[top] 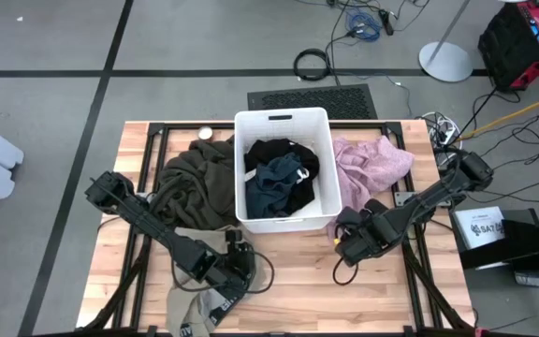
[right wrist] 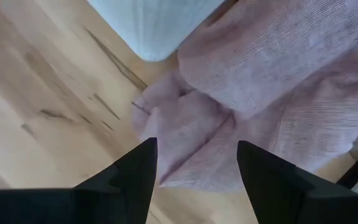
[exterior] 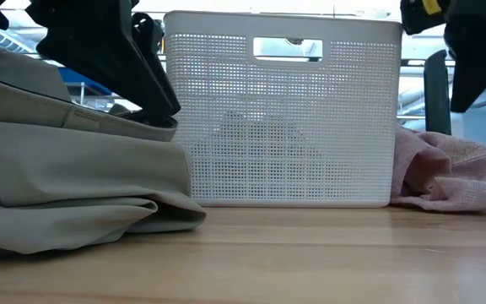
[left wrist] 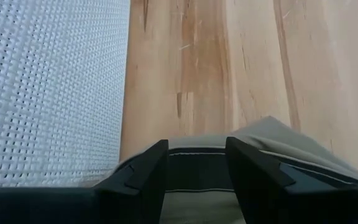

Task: Sort clothes
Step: Put the pink polo into the laundry bin

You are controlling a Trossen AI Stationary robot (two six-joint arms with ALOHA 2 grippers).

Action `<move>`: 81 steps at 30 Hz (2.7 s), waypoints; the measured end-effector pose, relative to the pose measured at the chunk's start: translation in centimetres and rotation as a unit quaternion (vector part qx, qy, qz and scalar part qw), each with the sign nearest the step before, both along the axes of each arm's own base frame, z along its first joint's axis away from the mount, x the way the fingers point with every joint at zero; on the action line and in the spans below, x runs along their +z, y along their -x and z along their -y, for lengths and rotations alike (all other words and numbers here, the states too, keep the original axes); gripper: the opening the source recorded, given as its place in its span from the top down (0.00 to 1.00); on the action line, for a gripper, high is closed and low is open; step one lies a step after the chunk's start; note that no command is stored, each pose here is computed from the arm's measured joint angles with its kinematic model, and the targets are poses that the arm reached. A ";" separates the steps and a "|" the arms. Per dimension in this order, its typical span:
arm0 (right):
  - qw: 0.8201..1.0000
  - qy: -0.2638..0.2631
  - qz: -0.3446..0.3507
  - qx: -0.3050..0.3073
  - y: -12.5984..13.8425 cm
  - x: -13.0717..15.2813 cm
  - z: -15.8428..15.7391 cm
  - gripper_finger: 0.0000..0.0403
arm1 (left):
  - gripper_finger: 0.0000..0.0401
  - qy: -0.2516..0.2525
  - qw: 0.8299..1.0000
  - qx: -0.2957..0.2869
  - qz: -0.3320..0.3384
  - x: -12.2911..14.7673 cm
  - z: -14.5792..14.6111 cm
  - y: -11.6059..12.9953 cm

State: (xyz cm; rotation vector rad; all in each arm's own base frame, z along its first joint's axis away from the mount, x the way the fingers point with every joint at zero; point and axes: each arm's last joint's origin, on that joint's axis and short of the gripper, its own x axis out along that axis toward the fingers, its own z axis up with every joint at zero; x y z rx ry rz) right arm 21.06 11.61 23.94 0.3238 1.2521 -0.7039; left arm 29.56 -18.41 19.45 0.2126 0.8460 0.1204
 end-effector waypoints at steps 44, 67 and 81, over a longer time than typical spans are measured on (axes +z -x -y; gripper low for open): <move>0.999 0.022 -0.018 0.046 -1.1 4.3 -2.7 1.00 | 0.58 -0.009 1.000 -0.008 0.003 0.1 -0.4 -0.4; 0.899 0.047 0.299 0.315 -5.4 11.2 -10.5 1.00 | 0.58 0.097 0.976 -0.091 0.172 3.1 1.7 -2.7; 0.890 -0.049 0.251 0.377 -10.7 7.8 -9.4 1.00 | 0.58 0.078 0.981 -0.074 0.161 2.9 1.4 -2.6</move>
